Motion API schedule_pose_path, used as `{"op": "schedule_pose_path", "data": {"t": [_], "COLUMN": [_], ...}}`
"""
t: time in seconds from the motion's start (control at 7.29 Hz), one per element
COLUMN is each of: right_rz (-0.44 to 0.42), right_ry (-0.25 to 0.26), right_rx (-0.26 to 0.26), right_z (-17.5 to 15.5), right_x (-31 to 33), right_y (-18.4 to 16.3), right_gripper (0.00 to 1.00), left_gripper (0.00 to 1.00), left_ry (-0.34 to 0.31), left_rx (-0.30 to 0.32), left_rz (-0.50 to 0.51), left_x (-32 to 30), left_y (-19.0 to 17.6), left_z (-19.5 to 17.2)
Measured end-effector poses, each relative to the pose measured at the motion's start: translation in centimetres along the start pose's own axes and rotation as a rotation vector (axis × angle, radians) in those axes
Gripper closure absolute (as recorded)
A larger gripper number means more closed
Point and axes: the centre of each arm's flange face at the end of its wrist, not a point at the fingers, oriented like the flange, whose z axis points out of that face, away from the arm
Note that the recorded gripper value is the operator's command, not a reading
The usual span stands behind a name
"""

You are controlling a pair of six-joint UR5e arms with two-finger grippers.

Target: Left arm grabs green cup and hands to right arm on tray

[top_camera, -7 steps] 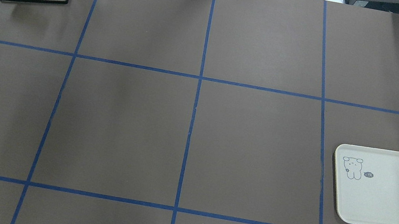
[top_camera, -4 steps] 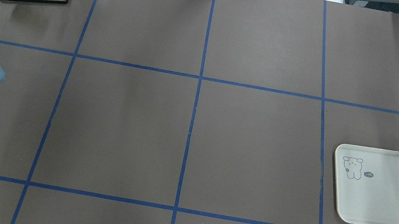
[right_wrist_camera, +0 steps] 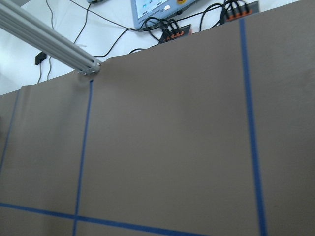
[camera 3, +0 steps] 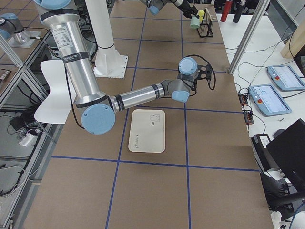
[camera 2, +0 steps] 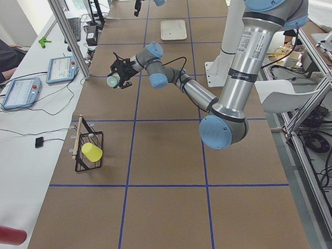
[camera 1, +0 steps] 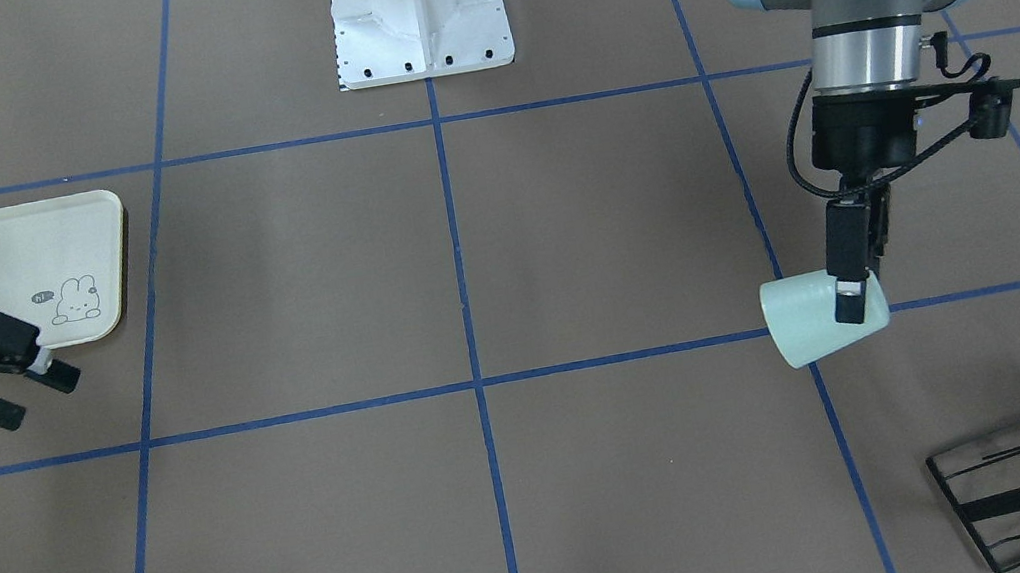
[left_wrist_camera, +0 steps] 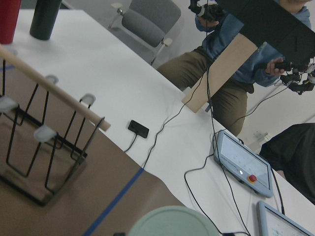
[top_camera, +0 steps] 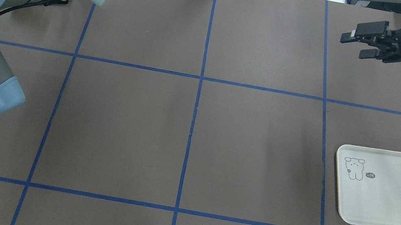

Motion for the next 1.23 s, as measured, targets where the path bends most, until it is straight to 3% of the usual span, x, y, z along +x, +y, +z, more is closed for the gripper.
{"op": "schedule_pose_path", "data": {"t": [0.27,0.55,0.96,1.23], "right_rz": [0.033,0.068,0.102,0.102], "right_ry": [-0.131,-0.277,-0.523,-0.583], "right_rx": [-0.05,-0.061,-0.029,-0.021], "right_z": [3.1,6.0,9.9,10.4], "right_x": [-5.5,-9.9,-13.5,-14.5], "right_y": [2.7,6.4,13.5,15.0], "right_gripper": [0.01,0.01,0.01,0.01], "left_gripper": [0.88,0.88,0.88,0.9], "left_ry": [-0.087,-0.176,-0.247,-0.32], "left_rx": [-0.199,-0.36,-0.521,-0.606], "left_rz": [-0.179,-0.305,-0.429,-0.49], "left_x": [4.1,6.5,8.4,8.5], "left_y": [4.1,6.8,8.9,9.7], "left_z": [-1.1,-2.6,-5.7,-6.7]}}
